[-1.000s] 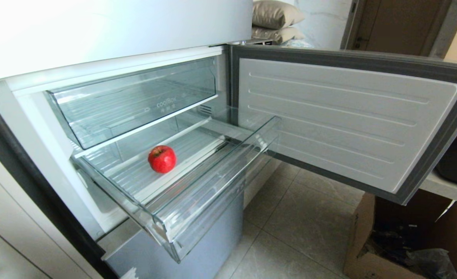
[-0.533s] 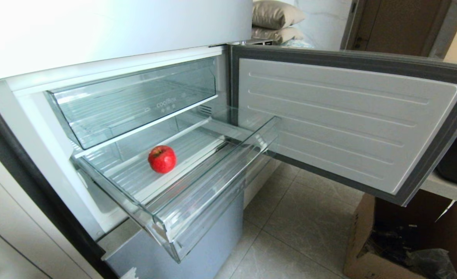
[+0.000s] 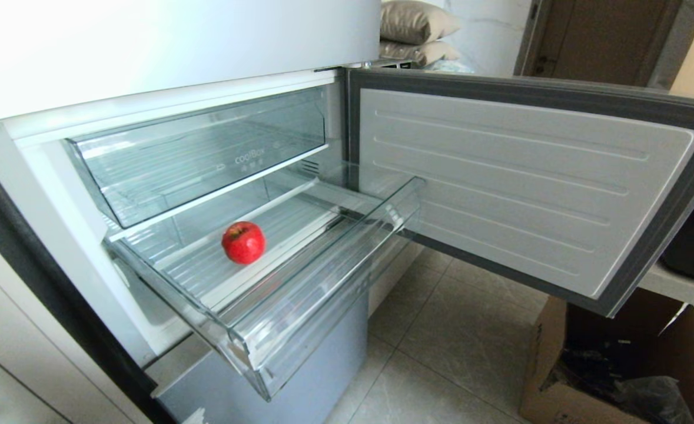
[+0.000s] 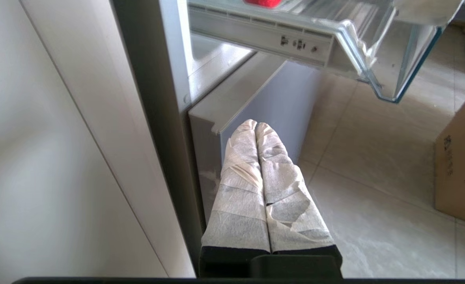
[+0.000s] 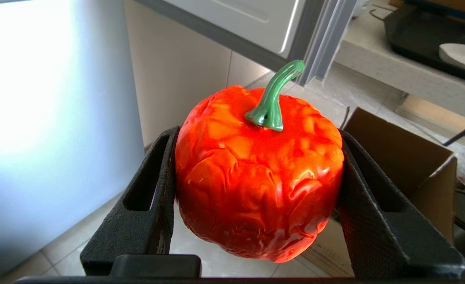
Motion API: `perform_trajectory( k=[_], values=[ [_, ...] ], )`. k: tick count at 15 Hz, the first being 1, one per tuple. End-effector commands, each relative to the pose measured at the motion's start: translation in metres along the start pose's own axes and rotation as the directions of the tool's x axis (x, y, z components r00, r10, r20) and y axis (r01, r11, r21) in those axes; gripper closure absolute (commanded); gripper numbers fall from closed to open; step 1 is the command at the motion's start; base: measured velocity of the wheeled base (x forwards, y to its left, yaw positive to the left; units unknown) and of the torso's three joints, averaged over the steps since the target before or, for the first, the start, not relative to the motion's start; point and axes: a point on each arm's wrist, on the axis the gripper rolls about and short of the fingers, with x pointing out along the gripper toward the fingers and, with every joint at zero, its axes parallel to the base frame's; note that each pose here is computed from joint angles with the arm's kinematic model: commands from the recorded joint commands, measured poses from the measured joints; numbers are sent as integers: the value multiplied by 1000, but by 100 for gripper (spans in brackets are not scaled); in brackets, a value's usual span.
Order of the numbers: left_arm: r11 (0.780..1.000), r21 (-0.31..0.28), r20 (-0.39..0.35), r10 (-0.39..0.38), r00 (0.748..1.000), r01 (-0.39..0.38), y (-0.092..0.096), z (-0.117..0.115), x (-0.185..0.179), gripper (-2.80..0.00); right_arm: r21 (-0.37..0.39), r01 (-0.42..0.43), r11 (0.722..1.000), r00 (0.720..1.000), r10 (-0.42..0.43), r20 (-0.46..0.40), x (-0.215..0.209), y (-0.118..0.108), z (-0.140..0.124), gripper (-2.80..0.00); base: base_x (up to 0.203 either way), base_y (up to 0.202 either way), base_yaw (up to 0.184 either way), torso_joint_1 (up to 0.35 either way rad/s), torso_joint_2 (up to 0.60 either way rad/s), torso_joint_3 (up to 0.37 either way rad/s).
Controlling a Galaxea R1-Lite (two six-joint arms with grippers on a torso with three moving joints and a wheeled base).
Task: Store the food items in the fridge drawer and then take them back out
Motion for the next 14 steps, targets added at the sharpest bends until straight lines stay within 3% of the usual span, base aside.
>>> perform_trajectory(
  k=[1, 14],
  values=[
    [1000, 0, 0, 1, 1000, -1, 0, 0, 0, 0, -1, -3, 1000, 1000, 3, -4, 0, 0, 0, 0, 0, -2, 62, 2, -2, -2],
    [1000, 0, 0, 1, 1000, -1, 0, 0, 0, 0, -1, -2, 1000, 1000, 2, -3, 0, 0, 0, 0, 0, -8, 172, 3, 1, 3]
  ],
)
